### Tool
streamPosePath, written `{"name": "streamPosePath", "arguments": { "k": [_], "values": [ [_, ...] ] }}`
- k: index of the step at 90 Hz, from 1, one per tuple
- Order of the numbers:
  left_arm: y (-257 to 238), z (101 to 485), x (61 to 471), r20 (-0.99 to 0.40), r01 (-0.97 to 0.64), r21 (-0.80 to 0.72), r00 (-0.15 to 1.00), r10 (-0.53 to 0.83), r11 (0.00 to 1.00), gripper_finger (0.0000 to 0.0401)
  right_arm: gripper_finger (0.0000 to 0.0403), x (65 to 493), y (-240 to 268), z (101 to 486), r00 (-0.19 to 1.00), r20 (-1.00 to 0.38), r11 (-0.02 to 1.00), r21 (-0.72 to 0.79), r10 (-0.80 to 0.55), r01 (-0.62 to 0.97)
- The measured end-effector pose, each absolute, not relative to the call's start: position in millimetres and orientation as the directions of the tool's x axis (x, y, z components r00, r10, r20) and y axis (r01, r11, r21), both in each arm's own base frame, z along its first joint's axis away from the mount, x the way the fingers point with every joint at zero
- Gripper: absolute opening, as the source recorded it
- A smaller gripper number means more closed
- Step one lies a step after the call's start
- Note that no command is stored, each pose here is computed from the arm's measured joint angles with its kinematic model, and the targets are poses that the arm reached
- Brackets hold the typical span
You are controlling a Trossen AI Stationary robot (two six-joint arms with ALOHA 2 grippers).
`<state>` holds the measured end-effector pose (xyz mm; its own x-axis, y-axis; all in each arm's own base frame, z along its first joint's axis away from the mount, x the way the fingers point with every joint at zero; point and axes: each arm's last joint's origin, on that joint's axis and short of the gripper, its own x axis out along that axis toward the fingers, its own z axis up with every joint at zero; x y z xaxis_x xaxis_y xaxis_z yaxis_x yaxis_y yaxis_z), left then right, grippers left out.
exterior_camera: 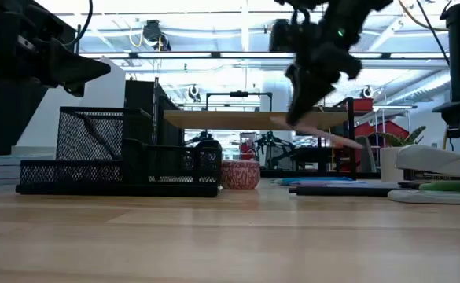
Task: Stock shelves
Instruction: Put the pink pen into the desk organizer
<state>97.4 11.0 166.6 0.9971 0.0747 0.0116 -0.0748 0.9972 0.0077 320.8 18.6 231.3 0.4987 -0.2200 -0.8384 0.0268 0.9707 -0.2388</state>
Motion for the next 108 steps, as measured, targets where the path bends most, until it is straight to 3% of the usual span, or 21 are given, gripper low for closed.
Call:
{"name": "streamPosePath", "arguments": {
  "k": [43,108],
  "values": [
    [11,167,97,0.011,-0.075,0.007,0.997,0.075,0.997,0.0004,0.0,350,24,294,0.756,-0.61,0.966,-0.232,-0.236,0.114],
    [11,167,97,0.012,-0.075,0.007,0.997,0.075,0.997,0.0004,0.0,374,47,328,0.961,-0.233,0.981,-0.156,-0.151,0.116]
  ]
}}
